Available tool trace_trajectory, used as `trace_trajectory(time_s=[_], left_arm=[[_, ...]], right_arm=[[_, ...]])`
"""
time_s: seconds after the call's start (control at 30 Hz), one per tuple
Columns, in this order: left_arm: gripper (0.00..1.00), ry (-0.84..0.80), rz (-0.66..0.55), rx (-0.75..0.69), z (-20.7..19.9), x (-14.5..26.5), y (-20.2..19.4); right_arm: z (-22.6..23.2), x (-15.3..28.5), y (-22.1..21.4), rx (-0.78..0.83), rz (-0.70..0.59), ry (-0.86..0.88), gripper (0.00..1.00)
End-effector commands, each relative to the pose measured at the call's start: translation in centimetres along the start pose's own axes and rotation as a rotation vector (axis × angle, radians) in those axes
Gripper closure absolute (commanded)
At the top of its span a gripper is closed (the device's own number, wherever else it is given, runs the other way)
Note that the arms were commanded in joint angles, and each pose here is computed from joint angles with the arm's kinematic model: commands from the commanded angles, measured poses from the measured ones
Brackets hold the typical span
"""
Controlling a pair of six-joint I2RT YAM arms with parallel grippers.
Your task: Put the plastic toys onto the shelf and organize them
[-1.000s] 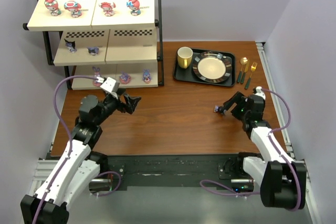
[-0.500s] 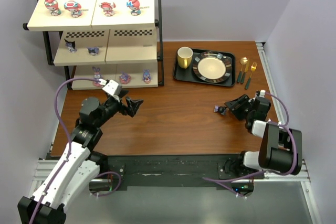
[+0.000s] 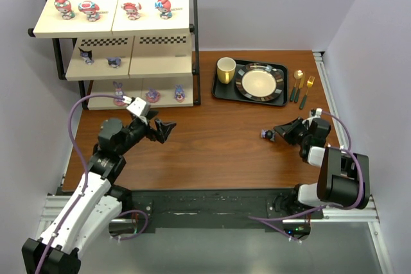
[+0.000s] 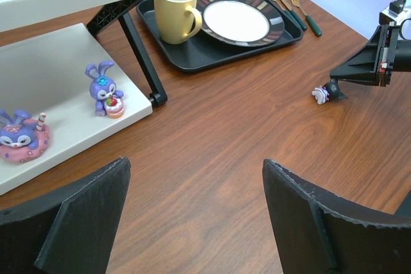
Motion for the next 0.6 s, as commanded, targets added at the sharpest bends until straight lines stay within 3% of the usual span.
trace_trajectory(time_s=[0.0, 0.07, 0.3, 0.57], left_arm=[[0.12, -0.048, -0.006, -0.018, -0.3, -0.2, 0.1], [0.12, -0.062, -0.005, -0.015, -0.4, -0.3, 0.2], [0.12, -0.107, 0.002, 0.003, -0.7, -0.6, -0.1], [0.12, -0.164, 0.008, 0.045, -2.0, -1.7, -0.2]], right_arm=[[0.6, 0.6, -0.2, 0.022, 0.005, 0.043, 0.95], [0.7, 0.9, -0.3, 0.021, 0.011, 0.046, 1.00], [2.2, 2.4, -1.1, 0.030, 0.025, -0.028, 1.00], [8.1, 2.9, -4.8, 0.108, 0.041, -0.157, 1.00]])
Point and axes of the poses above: each gripper's point midway between its finger pads, its own x axis back along the fingers, its own z axis along the line the jaws close on, y = z × x, the point moved 10 cm from there along x, back along the fingers, and after that the axes turned 1 degree about -x, right-handed, at the moved point
